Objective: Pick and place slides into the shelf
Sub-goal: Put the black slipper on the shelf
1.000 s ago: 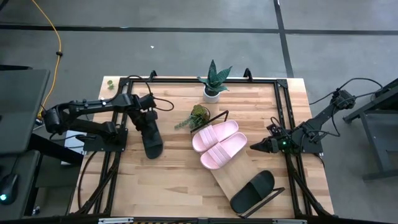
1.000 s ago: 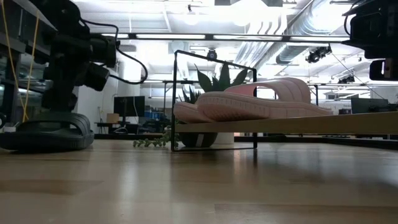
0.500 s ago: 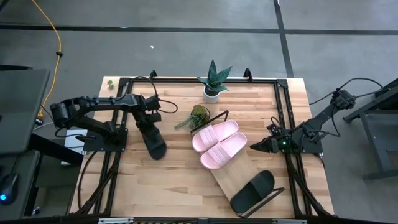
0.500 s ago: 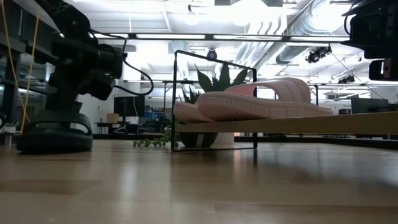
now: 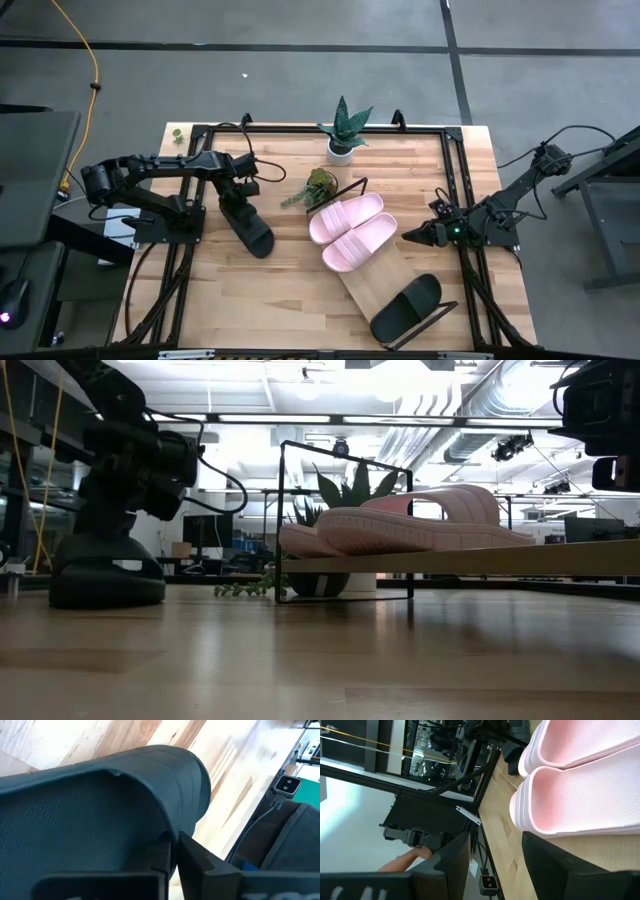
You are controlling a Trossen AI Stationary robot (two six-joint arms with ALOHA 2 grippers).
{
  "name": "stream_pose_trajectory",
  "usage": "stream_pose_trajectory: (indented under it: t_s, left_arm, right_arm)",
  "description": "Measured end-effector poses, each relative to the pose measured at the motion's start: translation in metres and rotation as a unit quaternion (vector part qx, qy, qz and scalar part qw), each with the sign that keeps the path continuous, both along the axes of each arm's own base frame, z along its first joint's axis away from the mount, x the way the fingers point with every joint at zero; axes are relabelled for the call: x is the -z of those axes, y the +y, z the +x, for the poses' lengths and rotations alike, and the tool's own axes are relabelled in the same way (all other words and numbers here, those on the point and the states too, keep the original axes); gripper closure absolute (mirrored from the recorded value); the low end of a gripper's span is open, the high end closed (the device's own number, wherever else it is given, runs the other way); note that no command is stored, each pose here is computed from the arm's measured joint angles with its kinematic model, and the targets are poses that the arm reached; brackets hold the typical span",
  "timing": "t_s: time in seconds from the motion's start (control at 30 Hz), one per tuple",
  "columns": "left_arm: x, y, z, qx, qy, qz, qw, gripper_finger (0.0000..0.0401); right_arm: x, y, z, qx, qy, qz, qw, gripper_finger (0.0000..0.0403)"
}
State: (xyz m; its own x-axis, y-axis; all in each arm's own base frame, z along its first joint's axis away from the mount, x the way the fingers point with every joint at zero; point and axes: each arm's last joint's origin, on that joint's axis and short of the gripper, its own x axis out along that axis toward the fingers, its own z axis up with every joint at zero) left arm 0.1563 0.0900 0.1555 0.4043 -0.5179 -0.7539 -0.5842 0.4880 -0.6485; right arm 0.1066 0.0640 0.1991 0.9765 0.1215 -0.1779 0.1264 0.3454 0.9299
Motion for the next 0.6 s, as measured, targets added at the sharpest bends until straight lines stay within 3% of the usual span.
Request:
stream_pose_trajectory:
  t_s: [0.23,0.6]
  left_arm:
    - [-0.0002,-0.0002,0.0,-0.012,0.007,-0.009,1.0,0.0377]
    - [-0.0067,-0.0029,-0.0022,-0.035,0.003,-0.033,0.999,0.0393]
  right_arm:
    - [0.0001,0.0,0.0,-0.001,0.0,-0.004,1.0,0.0233]
    - [0.0002,0.0005,-0.0001,-0.01,0.0,-0.006,1.0,0.0233]
